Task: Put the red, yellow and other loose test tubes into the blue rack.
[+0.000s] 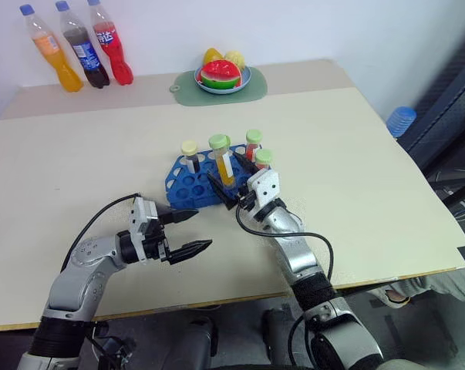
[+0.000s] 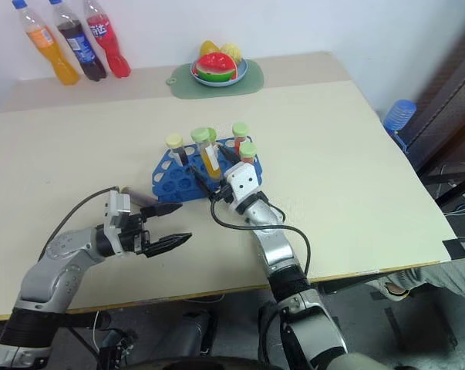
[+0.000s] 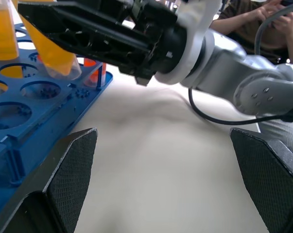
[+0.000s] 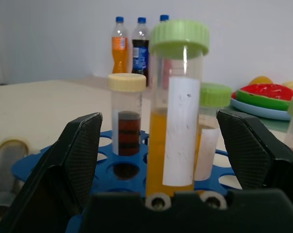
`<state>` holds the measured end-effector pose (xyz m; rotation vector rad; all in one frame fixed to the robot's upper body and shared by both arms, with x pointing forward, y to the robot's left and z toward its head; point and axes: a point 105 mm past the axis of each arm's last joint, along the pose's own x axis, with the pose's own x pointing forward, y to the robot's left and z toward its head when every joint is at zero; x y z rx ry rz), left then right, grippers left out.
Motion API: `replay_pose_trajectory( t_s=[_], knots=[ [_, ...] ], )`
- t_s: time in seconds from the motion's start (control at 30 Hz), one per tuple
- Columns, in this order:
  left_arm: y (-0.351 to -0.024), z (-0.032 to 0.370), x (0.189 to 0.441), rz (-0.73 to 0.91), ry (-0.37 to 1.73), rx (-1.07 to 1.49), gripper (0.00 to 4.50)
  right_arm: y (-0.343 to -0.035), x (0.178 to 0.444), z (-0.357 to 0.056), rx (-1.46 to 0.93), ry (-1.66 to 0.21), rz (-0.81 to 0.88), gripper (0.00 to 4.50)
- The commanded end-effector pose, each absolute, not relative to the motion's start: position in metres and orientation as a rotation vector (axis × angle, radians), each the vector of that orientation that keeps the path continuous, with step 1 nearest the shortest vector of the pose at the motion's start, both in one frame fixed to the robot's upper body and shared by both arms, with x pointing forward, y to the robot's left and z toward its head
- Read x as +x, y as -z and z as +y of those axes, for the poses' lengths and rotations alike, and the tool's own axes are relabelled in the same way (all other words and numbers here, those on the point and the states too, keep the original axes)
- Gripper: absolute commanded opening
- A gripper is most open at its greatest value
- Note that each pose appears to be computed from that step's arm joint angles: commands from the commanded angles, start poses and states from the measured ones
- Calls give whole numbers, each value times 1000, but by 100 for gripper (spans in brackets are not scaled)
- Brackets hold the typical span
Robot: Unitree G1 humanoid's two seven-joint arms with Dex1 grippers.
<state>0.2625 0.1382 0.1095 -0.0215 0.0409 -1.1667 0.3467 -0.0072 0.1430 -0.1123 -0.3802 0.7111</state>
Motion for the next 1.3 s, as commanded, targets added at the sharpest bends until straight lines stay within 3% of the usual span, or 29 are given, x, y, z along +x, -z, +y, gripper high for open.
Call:
replay_pose_trajectory(
  t_s=[0.03,0.27,0.5,0.87,1.3],
  knots=[
    [-117,138,263,2,1176,-3,450,-163,337,-5,-169,-719,-437,414],
    [-117,137,263,2,1179,-2,450,-162,325,-12,-358,-724,-366,414],
    [-117,136,264,5,1188,0,450,-164,314,-22,-365,-771,-150,414],
    [-118,135,264,8,1193,-2,450,-181,343,-35,-242,-688,34,414],
    [-118,135,262,8,1186,-1,450,-198,361,-27,-220,-688,24,414]
  ],
)
